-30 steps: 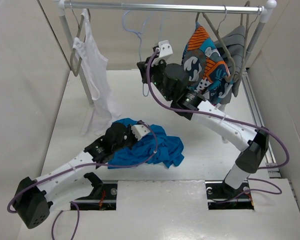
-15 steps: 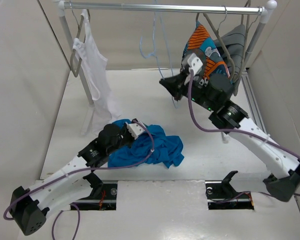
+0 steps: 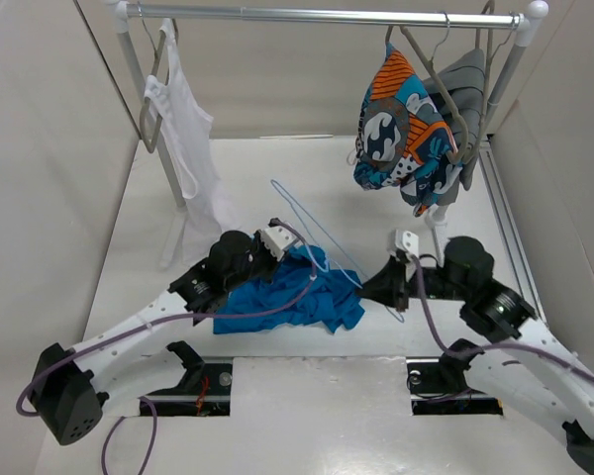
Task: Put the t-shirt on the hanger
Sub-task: Place tshirt on hanger
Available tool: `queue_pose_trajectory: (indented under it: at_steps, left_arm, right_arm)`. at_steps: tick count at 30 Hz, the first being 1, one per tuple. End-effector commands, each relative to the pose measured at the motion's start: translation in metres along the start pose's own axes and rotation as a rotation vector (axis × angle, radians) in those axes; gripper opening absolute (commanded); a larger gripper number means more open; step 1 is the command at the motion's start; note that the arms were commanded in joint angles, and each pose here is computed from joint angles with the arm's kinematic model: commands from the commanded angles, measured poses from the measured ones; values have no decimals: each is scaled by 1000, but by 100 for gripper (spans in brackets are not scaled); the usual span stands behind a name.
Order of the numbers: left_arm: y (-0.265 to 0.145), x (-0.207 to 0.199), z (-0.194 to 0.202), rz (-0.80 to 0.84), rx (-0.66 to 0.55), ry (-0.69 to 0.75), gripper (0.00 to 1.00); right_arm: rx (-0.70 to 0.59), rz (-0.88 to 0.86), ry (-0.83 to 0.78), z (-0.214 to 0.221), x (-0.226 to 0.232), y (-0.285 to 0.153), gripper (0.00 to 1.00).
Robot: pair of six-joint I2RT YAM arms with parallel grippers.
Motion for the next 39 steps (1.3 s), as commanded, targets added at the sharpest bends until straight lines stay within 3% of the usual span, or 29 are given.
queue_pose_trajectory:
  at_steps: [1,5,10,14,18,26,39]
  left_arm:
    - [7,-4,-44,-2,-119,-40,0]
    - [22,-3,-53,-8,-76,-43,0]
    - [32,9,-79,-93,-139,-17,0]
    - [44,21,-91,-136,-115,-16,0]
    - [49,15,-96,-57,-97,39,0]
    - [41,-8,-90,74,-73,99,0]
    - [44,-5,-95,35,-98,134,0]
  right_arm:
    - [-74,-66,51,-5,32,-23,0]
    - [-18,-26,125,10,52,-46,0]
    - [114,2,235,34,72,-66,0]
    - [115,26,282,31,84,-81,0]
    - [178,66,319,37,89,-92,0]
    - [144,58,287,36,77,-77,0]
    - [149,16,298,24,82,-82,0]
Point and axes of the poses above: each gripper's point midway between its finger pads, its own y axis out along the fingers, its own x axis along the line the jaws close on, z = x × y, the point moved 7 cm from there along -y, back along the fingers, and after that the axes turned 13 degrees about -y, right-handed, at the moved point
